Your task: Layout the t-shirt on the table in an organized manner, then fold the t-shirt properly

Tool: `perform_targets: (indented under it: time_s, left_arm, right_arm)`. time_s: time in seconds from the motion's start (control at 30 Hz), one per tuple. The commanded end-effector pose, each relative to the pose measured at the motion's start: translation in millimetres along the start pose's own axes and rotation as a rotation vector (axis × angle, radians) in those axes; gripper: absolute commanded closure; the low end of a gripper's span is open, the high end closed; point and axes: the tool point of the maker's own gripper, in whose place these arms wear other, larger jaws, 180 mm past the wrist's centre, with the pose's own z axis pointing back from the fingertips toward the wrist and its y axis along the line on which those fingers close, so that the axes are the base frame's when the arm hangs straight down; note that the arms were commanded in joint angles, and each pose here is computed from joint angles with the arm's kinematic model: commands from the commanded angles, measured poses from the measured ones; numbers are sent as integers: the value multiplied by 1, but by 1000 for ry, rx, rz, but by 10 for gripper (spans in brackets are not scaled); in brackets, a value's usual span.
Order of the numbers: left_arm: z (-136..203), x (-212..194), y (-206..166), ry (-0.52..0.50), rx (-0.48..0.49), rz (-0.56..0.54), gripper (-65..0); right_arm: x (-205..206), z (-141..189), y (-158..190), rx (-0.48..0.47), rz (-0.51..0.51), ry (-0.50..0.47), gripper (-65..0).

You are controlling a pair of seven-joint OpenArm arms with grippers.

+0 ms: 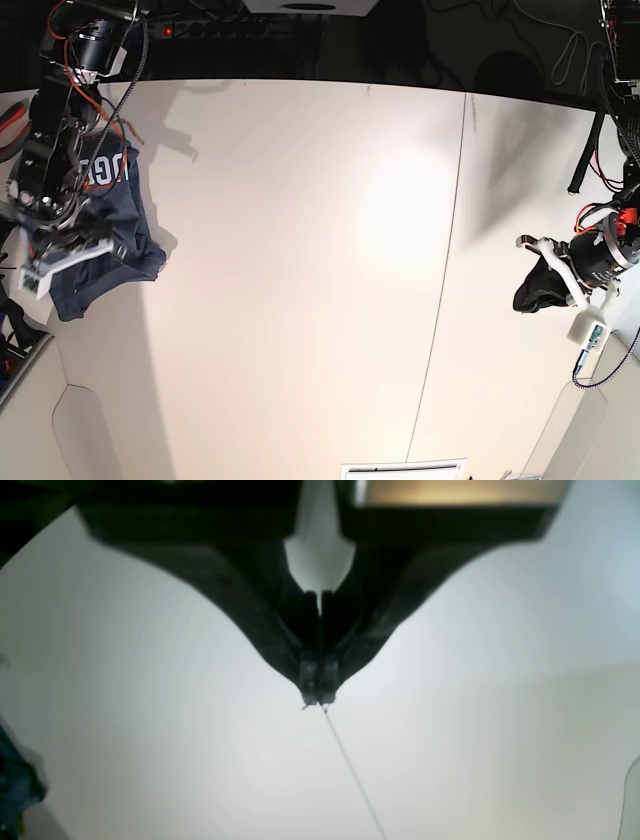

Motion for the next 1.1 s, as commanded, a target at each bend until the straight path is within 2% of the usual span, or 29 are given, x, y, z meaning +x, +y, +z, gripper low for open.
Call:
perform_targets:
  time_s: [0.0,0.1,0.27,0.4,0.5,0.63,0.73,0.8,0.87,0.93,1.0,1.07]
  left_arm:
    - [4,27,-1,-80,-24,-26,0]
    - [5,39,-8,-118,-71,-36,0]
    - [29,30,-5,-123,-85,4,0]
    - [75,8,-2,-162,-84,163,0]
    - [115,-23,-3,-161,-56,305,0]
    - [161,-84,3,-57,63,433,0]
    - [191,-139,-2,111,122,510,0]
    - [209,-182,-4,242,166,569,0]
    - [228,-223,-4,339,217,638,0]
    - [244,-260,-4,382,262,722,0]
    - [256,-299,-9,421,300,801,0]
    - [264,-340,-22,511,310,845,0]
  right_arm:
    - [42,15,6,25,15,-130,0]
    - [72,42,10,43,44,-230,0]
    - [50,69,3,32,95,-230,0]
    - [16,110,-6,32,199,-194,0]
    - [-17,138,-19,17,285,-119,0]
    - [-71,157,-44,0,395,49,0]
    - [-111,171,-55,24,422,178,0]
    - [-141,180,-53,99,420,274,0]
    - [-180,189,-55,175,415,397,0]
    - [-224,194,-65,235,389,541,0]
    - [-270,197,-84,257,372,691,0]
    - [-317,204,-109,253,365,841,0]
